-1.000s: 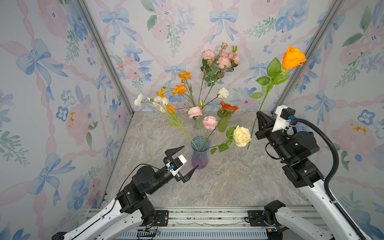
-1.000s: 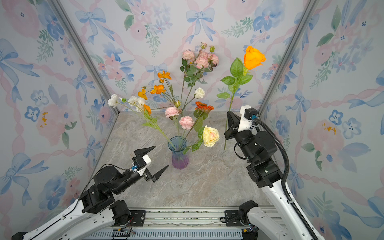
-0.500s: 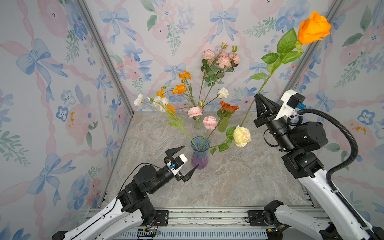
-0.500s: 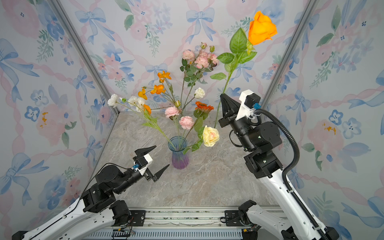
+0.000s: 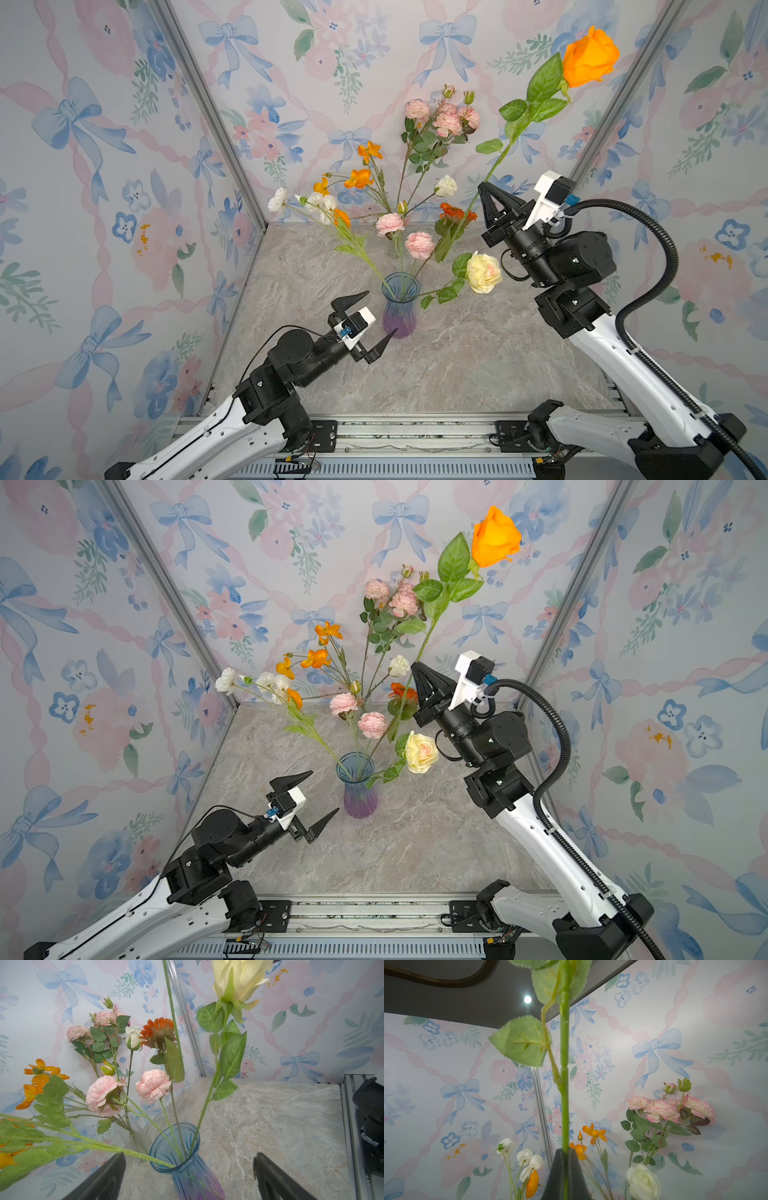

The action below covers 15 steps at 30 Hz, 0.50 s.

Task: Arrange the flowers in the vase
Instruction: 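Lift the orange rose with right gripper toward the vase, then lower the orange rose stem into the vase with right gripper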

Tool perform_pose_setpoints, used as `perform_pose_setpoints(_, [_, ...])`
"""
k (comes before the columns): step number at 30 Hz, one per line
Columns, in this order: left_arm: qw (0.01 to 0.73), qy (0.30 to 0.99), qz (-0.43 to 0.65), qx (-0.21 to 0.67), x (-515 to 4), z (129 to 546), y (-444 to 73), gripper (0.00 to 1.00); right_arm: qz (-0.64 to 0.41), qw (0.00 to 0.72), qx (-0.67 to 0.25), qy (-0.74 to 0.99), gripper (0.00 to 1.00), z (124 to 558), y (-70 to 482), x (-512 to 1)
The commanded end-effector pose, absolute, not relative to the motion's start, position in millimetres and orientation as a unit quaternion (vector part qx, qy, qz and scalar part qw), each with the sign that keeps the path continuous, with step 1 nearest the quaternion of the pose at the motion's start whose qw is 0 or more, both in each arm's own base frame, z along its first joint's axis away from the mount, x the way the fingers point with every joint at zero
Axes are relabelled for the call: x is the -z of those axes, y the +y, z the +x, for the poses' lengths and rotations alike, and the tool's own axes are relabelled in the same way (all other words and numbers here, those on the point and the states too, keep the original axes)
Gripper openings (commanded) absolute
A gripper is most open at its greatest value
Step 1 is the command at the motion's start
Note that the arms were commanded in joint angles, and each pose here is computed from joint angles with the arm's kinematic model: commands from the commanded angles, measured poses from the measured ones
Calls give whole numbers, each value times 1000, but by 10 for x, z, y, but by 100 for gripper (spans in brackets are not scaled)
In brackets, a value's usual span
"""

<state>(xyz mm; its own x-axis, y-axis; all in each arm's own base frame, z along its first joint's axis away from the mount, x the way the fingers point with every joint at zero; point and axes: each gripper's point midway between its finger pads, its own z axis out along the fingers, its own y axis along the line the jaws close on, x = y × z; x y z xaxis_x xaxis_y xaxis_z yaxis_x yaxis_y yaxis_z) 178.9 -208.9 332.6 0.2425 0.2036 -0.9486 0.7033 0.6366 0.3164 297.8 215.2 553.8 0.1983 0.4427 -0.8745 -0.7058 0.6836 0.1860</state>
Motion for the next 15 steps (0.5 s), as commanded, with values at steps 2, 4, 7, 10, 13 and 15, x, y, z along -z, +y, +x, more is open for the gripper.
perform_pose_setpoints(2, [687, 592, 378, 186, -3312, 1792, -2069, 98, -138, 765, -424, 465, 0, 2790, 2270, -5819])
perform_pose_setpoints(4, [688, 592, 378, 186, -3316, 1791, -2068, 98, -140, 758, -430, 470, 0, 2806, 2338, -5772])
perform_pose_setpoints(7, [688, 592, 378, 187, -3315, 1792, -2070, 98, -141, 746, -439, 481, 0, 2839, 2424, -5711])
perform_pose_setpoints(10, [688, 591, 378, 187, -3324, 1791, -2071, 98, -149, 733, -444, 493, 0, 2867, 2543, -5605])
perform_pose_setpoints(13, [688, 592, 377, 186, -3316, 1794, -2067, 98, -169, 721, -444, 505, 0, 2889, 2706, -5468])
perform_pose_setpoints(15, [688, 592, 376, 185, -3317, 1796, -2061, 98, -181, 716, -441, 509, 0, 2901, 2803, -5378])
